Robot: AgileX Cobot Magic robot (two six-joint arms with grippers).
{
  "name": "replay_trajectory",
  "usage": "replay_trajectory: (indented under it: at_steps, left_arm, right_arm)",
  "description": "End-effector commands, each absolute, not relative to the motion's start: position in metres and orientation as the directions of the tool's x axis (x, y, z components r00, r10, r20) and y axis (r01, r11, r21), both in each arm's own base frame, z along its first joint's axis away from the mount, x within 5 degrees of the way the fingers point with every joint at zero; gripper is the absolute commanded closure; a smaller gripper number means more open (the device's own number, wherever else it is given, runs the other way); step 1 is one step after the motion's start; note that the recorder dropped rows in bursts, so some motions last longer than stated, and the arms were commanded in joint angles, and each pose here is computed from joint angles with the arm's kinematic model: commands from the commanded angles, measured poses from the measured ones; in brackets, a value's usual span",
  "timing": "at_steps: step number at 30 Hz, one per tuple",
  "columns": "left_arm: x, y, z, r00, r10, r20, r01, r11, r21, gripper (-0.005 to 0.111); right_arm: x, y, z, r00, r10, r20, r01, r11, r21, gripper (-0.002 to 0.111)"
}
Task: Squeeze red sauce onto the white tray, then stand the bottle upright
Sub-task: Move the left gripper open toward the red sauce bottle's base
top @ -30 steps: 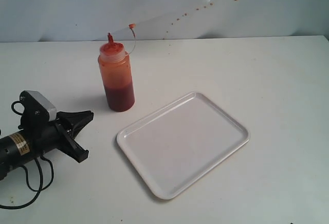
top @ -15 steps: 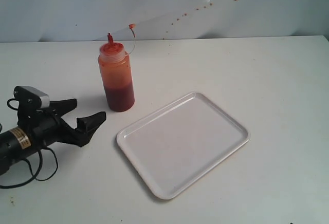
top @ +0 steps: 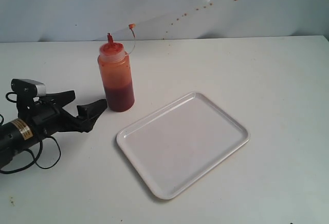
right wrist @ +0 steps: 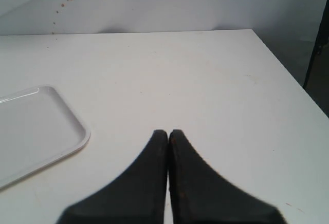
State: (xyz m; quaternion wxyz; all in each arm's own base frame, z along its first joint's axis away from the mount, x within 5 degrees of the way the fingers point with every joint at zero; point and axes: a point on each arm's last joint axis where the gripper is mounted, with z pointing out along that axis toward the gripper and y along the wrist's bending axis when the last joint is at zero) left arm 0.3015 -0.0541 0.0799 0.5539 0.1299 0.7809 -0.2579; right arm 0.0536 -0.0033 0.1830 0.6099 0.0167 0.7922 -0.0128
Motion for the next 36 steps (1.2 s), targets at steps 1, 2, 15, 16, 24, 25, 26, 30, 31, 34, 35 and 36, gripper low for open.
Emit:
replay_trajectory:
  at_steps: [1, 2, 15, 16, 24, 25, 26, 30, 31, 34, 35, 36]
  left_arm:
    - [0.313, -0.052, 0.085, -0.289, -0.062, -0.955, 0.493, 0.845, -0.204, 0.002]
    - [0.316, -0.052, 0.084, -0.302, -0.047, -0.952, 0.489, 0.849, -0.198, 0.002]
    - [0.340, -0.058, 0.079, -0.321, 0.114, -0.940, 0.595, 0.797, -0.106, 0.002]
    - [0.341, -0.060, 0.075, -0.325, 0.124, -0.938, 0.611, 0.784, -0.108, 0.002]
    - [0.355, -0.064, 0.045, -0.336, 0.083, -0.938, 0.637, 0.754, -0.161, 0.002]
    - [0.355, -0.066, 0.044, -0.318, 0.060, -0.946, 0.649, 0.742, -0.171, 0.002]
    - [0.356, -0.068, 0.043, -0.291, 0.043, -0.956, 0.670, 0.723, -0.171, 0.002]
    - [0.360, -0.072, 0.037, -0.261, 0.044, -0.964, 0.721, 0.673, -0.164, 0.002]
    - [0.361, -0.073, 0.035, -0.258, 0.049, -0.965, 0.728, 0.666, -0.161, 0.002]
    - [0.367, -0.073, 0.032, -0.247, 0.051, -0.968, 0.733, 0.663, -0.152, 0.002]
    - [0.369, -0.073, 0.031, -0.243, 0.054, -0.968, 0.737, 0.659, -0.149, 0.002]
    - [0.371, -0.073, 0.032, -0.236, 0.054, -0.970, 0.739, 0.659, -0.143, 0.002]
  right_arm:
    - [0.053, -0.003, 0.182, -0.251, 0.010, -0.968, 0.039, 0.999, 0.001, 0.108]
    - [0.053, -0.003, 0.182, -0.251, 0.010, -0.968, 0.039, 0.999, 0.001, 0.108]
    - [0.053, -0.003, 0.182, -0.251, 0.010, -0.968, 0.039, 0.999, 0.001, 0.108]
    - [0.053, -0.003, 0.182, -0.251, 0.010, -0.968, 0.039, 0.999, 0.001, 0.108]
    - [0.053, -0.003, 0.182, -0.251, 0.010, -0.968, 0.039, 0.999, 0.001, 0.108]
    - [0.053, -0.003, 0.182, -0.251, 0.010, -0.968, 0.039, 0.999, 0.001, 0.108]
    - [0.053, -0.003, 0.182, -0.251, 0.008, -0.968, 0.039, 0.999, -0.001, 0.108]
    - [0.053, -0.003, 0.182, -0.251, 0.008, -0.968, 0.039, 0.999, -0.001, 0.108]
    - [0.053, -0.003, 0.182, -0.251, 0.008, -0.968, 0.039, 0.999, -0.001, 0.108]
    - [0.053, -0.003, 0.182, -0.251, 0.008, -0.968, 0.039, 0.999, -0.001, 0.108]
    - [0.053, -0.003, 0.182, -0.251, 0.008, -0.968, 0.039, 0.999, -0.001, 0.108]
    - [0.053, -0.003, 0.182, -0.251, 0.008, -0.968, 0.039, 0.999, -0.001, 0.108]
